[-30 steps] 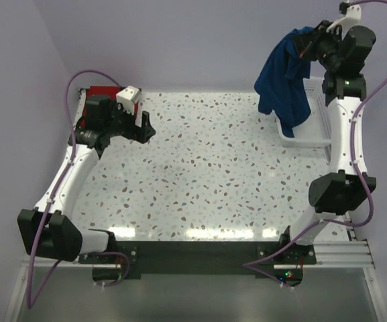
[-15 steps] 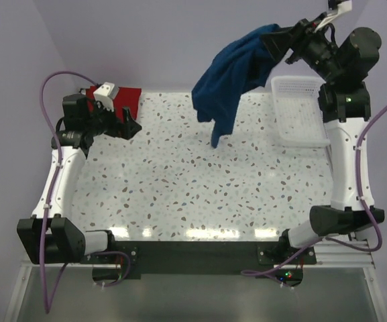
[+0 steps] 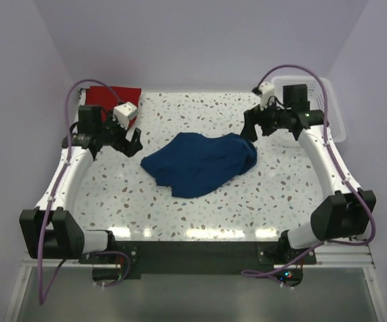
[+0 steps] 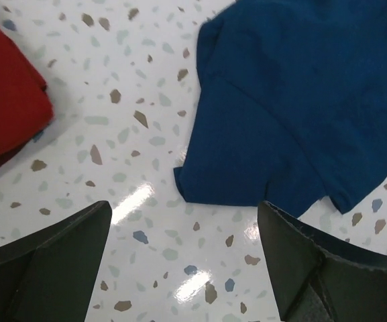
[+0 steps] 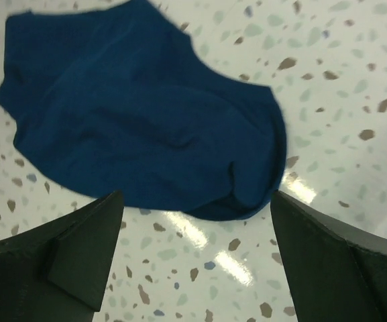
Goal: Fold and stack the t-shirts
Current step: Move the tshirt to the center of the board, then flatten the tshirt out
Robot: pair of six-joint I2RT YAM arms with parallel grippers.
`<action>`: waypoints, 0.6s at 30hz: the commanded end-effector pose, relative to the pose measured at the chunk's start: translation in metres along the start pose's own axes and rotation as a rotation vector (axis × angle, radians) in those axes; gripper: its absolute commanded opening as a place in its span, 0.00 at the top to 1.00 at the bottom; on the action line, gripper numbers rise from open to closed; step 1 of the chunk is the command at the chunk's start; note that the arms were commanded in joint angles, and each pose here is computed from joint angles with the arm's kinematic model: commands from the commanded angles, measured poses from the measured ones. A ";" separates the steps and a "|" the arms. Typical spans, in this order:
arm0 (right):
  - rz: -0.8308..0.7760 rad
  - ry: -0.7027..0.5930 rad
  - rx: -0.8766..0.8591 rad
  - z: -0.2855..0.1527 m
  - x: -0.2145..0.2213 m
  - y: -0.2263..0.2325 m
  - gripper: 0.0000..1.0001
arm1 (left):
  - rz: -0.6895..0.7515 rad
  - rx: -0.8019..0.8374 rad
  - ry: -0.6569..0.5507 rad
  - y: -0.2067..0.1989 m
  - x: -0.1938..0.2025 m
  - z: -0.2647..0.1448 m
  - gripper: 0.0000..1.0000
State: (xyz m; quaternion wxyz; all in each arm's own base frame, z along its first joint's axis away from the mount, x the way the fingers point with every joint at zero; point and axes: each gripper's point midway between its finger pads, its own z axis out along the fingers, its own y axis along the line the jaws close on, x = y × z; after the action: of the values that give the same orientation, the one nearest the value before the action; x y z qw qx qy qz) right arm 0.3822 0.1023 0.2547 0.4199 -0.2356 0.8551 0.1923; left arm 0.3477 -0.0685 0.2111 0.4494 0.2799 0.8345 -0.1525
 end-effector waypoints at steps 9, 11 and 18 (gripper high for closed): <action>-0.177 0.413 0.064 0.065 0.107 -0.030 0.15 | -0.004 0.079 0.344 -0.009 0.091 0.095 0.32; -0.198 0.440 0.081 0.075 0.115 -0.040 0.18 | -0.007 0.059 0.346 -0.001 0.091 0.105 0.39; -0.224 0.532 0.106 0.101 0.142 -0.064 0.26 | -0.021 0.078 0.360 0.007 0.089 0.133 0.40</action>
State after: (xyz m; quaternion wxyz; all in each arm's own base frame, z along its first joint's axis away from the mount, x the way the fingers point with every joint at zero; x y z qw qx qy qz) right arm 0.3821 0.0780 0.0634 0.1827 -0.3320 0.9229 0.0679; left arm 0.3671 -0.0916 0.0430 0.2336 0.3075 0.9115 -0.1416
